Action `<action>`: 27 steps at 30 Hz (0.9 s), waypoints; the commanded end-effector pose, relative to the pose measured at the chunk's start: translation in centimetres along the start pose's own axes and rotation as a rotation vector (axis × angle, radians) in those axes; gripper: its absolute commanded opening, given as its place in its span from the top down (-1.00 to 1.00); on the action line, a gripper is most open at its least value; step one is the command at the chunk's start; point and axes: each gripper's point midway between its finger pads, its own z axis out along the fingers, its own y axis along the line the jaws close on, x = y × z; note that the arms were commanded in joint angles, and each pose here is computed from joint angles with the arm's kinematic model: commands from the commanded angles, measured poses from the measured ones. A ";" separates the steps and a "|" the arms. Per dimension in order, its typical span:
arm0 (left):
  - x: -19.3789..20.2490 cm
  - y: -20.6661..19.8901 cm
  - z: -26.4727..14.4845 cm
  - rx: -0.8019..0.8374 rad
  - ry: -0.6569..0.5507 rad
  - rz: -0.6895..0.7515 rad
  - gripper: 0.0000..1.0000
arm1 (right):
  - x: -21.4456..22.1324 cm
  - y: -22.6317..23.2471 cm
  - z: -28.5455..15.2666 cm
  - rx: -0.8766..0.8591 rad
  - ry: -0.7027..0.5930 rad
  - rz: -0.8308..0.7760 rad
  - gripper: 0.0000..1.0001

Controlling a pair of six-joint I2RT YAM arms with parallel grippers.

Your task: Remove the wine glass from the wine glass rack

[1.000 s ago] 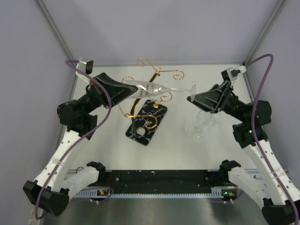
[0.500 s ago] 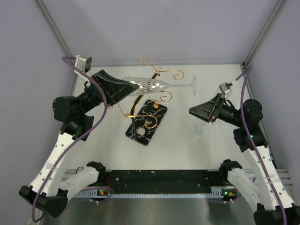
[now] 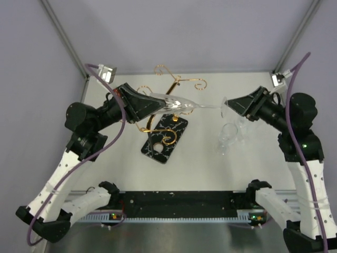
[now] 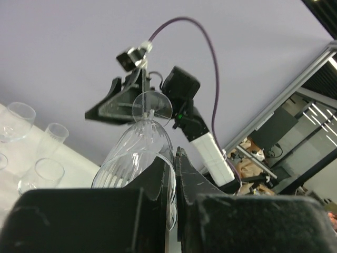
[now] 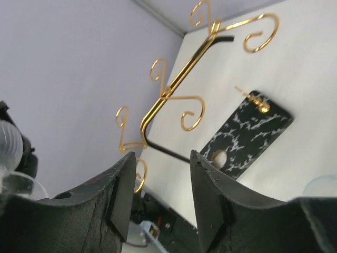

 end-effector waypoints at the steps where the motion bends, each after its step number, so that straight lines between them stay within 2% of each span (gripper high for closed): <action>1: 1.3 0.1 0.9 -0.064 0.035 0.045 1.00 | -4.0 -1.6 -1.9 0.225 -0.149 -0.152 0.09; 4: 3.0 0.5 1.4 -0.105 0.072 0.043 1.00 | -5.6 -2.4 -2.7 0.325 -0.197 -0.178 0.08; 8: 5.2 3.0 1.3 -0.237 0.118 0.023 1.00 | -8.1 -3.7 -4.8 0.482 -0.316 -0.215 0.05; 11: 7.5 4.9 2.1 -0.315 0.173 0.007 1.00 | -8.9 -3.4 -5.4 0.500 -0.353 -0.228 0.03; 16: 12.7 7.5 4.8 -0.414 0.323 0.011 1.00 | -8.5 -3.8 -4.9 0.492 -0.337 -0.222 0.02; 22: 16.2 10.0 7.1 -0.595 0.431 0.139 1.00 | -8.3 -4.2 -5.0 0.495 -0.338 -0.229 0.00; 27: 18.7 12.4 7.4 -0.745 0.502 0.265 1.00 | -8.2 -4.2 -4.9 0.491 -0.335 -0.236 -0.01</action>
